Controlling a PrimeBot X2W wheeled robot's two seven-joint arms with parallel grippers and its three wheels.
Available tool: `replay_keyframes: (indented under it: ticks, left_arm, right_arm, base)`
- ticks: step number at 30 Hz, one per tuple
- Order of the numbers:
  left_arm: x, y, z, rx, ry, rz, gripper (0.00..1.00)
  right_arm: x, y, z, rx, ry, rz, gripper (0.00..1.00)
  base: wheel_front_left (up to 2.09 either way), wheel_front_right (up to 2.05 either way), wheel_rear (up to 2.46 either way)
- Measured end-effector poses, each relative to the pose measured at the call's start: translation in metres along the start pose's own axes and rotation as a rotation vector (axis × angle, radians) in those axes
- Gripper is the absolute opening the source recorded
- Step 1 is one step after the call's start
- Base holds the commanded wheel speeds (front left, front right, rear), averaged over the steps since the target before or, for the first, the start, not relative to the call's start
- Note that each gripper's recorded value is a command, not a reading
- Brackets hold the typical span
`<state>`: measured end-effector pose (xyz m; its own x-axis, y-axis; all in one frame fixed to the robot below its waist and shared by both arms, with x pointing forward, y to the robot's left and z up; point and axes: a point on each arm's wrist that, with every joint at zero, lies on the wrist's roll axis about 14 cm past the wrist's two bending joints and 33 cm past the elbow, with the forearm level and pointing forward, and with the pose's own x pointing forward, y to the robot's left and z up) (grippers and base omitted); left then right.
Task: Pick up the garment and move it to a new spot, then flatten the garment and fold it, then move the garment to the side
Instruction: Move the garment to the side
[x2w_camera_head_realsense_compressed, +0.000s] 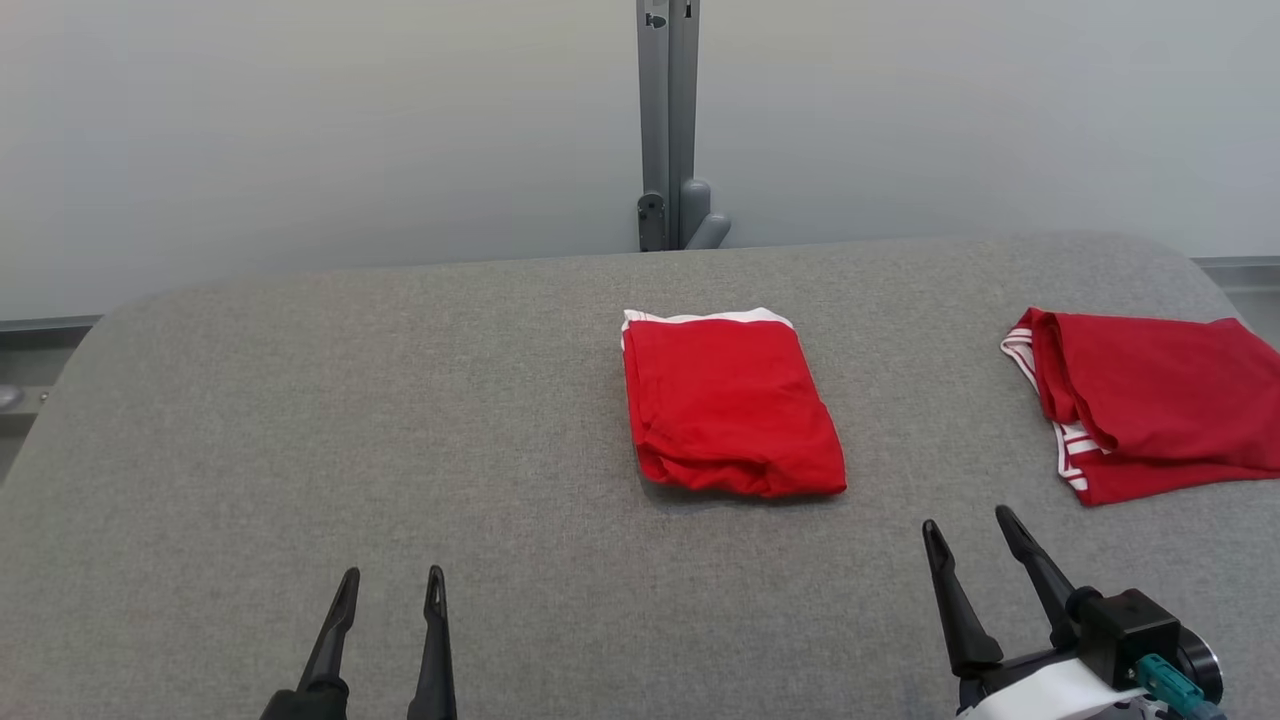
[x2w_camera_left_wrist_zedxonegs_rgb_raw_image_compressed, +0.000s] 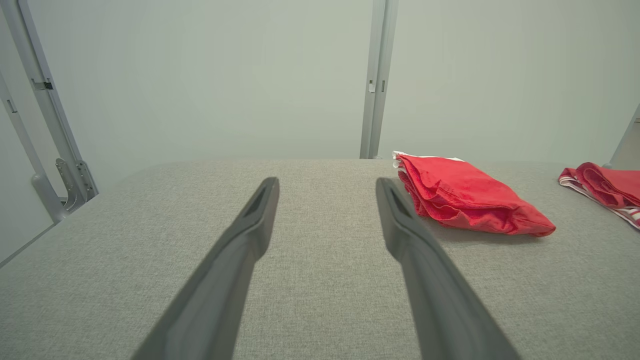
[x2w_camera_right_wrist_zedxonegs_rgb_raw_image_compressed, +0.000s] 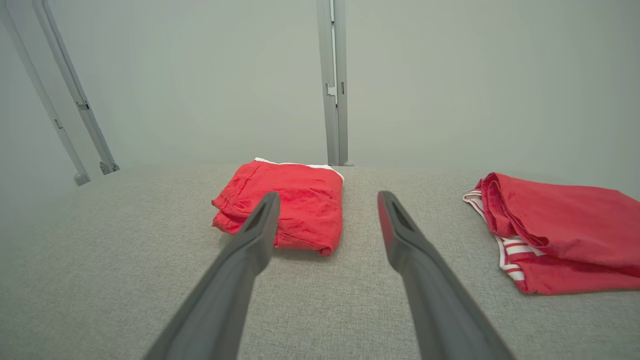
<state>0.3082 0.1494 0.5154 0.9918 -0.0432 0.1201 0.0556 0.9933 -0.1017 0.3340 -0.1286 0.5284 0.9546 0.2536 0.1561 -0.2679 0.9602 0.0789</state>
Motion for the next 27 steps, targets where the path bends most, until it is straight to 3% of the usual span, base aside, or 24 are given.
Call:
replay_keyframes:
  ticks: [10, 21, 27]
  left_arm:
    - [-0.001, 0.000, -0.004, 0.003, 0.016, 0.002, 1.00]
    - [0.005, 0.000, -0.002, 0.000, 0.009, 0.003, 1.00]
    - [0.018, 0.005, 0.002, -0.001, -0.002, 0.014, 1.00]
  right_arm:
    - [0.010, 0.005, -0.025, 0.019, 0.085, 0.055, 1.00]
    - [0.061, -0.001, -0.046, 0.226, 0.162, 0.063, 1.00]
    - [0.109, -0.017, -0.047, 0.327, 0.249, 0.073, 1.00]
  base:
    - [0.00, 0.00, 0.00]
    - [0.00, 0.00, 0.00]
    - [0.00, 0.00, 0.00]
